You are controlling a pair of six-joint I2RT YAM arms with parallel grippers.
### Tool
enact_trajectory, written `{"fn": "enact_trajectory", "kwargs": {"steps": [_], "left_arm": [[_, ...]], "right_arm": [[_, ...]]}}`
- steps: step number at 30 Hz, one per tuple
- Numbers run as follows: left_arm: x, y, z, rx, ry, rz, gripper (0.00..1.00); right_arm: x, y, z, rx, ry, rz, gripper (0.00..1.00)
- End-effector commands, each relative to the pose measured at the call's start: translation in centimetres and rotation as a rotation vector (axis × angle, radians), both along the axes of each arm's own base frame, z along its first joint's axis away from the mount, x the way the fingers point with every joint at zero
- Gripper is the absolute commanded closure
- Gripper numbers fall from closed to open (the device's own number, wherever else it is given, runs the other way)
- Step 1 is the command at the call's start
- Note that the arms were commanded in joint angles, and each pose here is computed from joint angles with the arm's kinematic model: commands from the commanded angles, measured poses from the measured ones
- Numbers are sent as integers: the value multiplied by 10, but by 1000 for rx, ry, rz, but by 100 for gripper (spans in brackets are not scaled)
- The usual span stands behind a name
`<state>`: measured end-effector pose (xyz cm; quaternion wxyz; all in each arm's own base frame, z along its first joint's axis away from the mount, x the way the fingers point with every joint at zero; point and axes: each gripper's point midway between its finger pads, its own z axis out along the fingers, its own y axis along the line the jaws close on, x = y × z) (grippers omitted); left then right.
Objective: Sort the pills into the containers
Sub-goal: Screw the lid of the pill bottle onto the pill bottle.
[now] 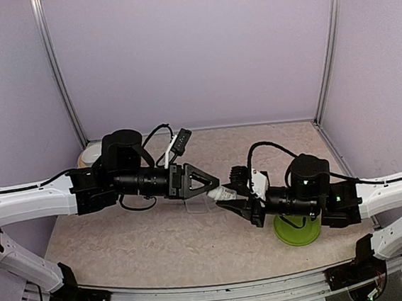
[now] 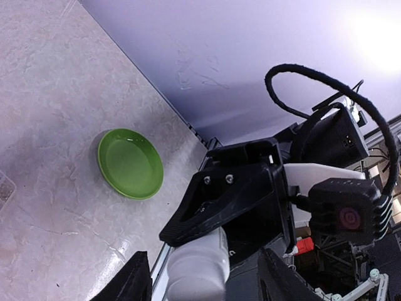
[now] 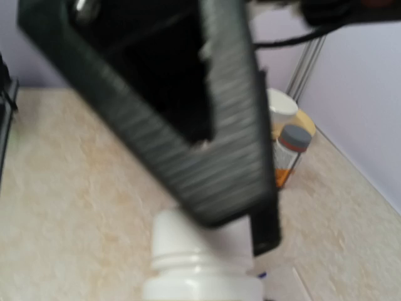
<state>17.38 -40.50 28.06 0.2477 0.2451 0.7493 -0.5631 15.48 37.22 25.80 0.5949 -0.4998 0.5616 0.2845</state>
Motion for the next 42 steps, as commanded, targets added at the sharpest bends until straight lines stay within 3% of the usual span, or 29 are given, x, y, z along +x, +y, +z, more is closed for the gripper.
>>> {"fn": "enact_trajectory", "kwargs": {"steps": [1, 6, 10, 16, 26, 33, 42], "left_arm": [[-1, -3, 11, -37, -4, -33, 46], [-4, -5, 7, -33, 7, -51, 53], [1, -3, 2, -15, 14, -30, 47], [8, 0, -4, 5, 14, -4, 47], [1, -5, -5, -2, 24, -40, 62], [0, -6, -3, -13, 0, -50, 82], [-27, -8, 20, -92, -253, -165, 90]], "right_arm": [[6, 6, -1, -40, -52, -46, 100], [12, 3, -3, -46, -61, -91, 100], [8, -1, 5, -17, -76, -76, 100], [11, -6, 6, -18, -85, -103, 100], [17, -4, 0, -36, -80, -131, 100], [15, -2, -3, -44, -74, -120, 100], [-5, 2, 18, 92, 88, -24, 100]]}}
